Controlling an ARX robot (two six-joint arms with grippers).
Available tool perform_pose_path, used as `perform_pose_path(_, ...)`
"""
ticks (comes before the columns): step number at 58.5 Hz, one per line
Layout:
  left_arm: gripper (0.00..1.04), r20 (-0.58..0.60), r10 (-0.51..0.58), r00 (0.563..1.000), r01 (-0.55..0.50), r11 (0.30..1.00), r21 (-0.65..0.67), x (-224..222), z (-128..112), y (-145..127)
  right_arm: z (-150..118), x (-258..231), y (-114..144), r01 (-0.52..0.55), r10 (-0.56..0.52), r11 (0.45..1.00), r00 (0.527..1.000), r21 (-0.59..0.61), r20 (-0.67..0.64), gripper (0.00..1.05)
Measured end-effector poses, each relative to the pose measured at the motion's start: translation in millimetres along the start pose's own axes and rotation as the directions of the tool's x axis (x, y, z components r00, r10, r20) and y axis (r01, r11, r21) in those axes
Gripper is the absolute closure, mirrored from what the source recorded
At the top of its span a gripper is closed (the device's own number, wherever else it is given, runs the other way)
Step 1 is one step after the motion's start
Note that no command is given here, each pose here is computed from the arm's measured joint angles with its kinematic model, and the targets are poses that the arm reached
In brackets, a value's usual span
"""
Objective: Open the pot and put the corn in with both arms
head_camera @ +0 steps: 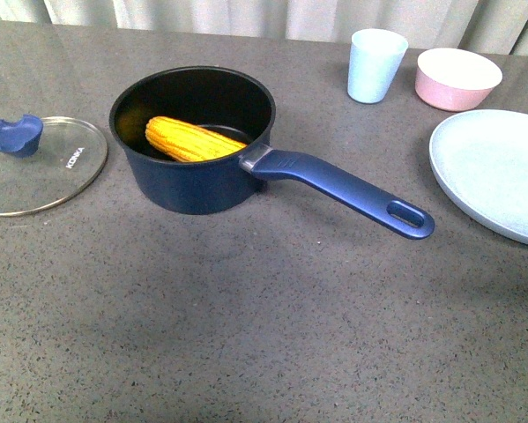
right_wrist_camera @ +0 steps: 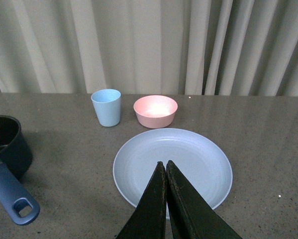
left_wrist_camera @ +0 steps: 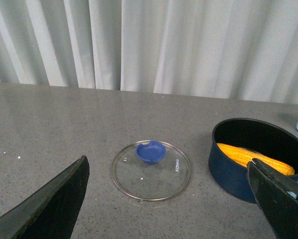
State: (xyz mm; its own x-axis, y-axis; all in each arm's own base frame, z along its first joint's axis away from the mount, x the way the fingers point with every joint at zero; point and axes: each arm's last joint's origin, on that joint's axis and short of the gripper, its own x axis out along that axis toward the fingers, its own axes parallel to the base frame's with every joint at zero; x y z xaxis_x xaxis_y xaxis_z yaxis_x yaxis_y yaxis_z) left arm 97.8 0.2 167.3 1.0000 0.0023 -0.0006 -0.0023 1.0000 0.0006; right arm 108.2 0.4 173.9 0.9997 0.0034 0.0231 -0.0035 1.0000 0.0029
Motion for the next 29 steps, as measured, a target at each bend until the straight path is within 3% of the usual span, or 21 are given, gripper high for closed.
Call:
perform_pose_path(20,0.09,0.000,0.000,1.000,0.000,1.000,0.000,0.0,0.0,0.0,-2.6,-11.5,0.0,0.000,0.000,1.000,1.000,0.000,-0.006,1.03)
perform_pose_path(29,0.09,0.000,0.000,1.000,0.000,1.000,0.000,0.0,0.0,0.0,-2.6,-11.6,0.0,0.000,0.000,1.000,1.000,0.000,-0.005,0.76)
